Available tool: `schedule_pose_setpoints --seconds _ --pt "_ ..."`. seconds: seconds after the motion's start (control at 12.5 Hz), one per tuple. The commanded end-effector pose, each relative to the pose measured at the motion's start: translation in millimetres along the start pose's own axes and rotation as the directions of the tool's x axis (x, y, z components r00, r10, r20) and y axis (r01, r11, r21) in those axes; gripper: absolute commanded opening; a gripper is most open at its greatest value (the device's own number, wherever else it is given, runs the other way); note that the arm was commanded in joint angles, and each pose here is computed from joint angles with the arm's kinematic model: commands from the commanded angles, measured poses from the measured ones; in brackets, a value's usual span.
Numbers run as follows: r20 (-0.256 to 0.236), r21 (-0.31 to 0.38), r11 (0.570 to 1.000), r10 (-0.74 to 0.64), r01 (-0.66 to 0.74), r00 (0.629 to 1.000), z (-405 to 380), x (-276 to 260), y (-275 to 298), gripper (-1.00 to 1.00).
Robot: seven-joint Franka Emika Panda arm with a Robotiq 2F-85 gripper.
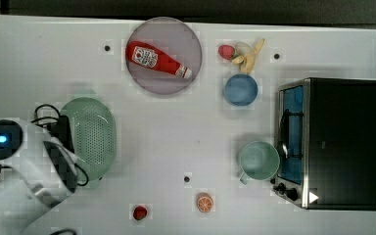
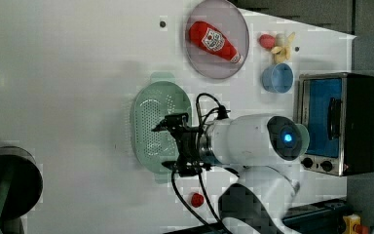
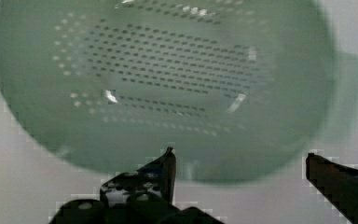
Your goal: Drag strainer left to right.
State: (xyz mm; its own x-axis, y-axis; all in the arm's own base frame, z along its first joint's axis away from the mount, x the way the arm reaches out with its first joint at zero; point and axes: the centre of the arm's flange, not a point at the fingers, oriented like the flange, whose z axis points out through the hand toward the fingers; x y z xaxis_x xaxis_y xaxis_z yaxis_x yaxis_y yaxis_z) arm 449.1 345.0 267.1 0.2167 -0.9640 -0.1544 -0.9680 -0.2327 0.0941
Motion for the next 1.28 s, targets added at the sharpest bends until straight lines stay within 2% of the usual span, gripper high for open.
schedule_pose_setpoints --seconds 0.08,0.32,0.48,0.72,1.28 --pt "0.039 0.036 0.992 0.122 -0.123 0.992 35 41 -9 1.0" --pt "0.056 0.046 0.987 0.148 -0.151 0.987 67 56 -15 1.0" --pt "0.022 0.032 0.987 0.155 -0.156 0.988 85 73 -15 1.0" --pt "0.02 0.053 0.983 0.175 -0.176 0.984 91 81 -17 1.0" --pt "-0.024 0.067 0.965 0.257 -0.255 0.966 86 147 -18 1.0"
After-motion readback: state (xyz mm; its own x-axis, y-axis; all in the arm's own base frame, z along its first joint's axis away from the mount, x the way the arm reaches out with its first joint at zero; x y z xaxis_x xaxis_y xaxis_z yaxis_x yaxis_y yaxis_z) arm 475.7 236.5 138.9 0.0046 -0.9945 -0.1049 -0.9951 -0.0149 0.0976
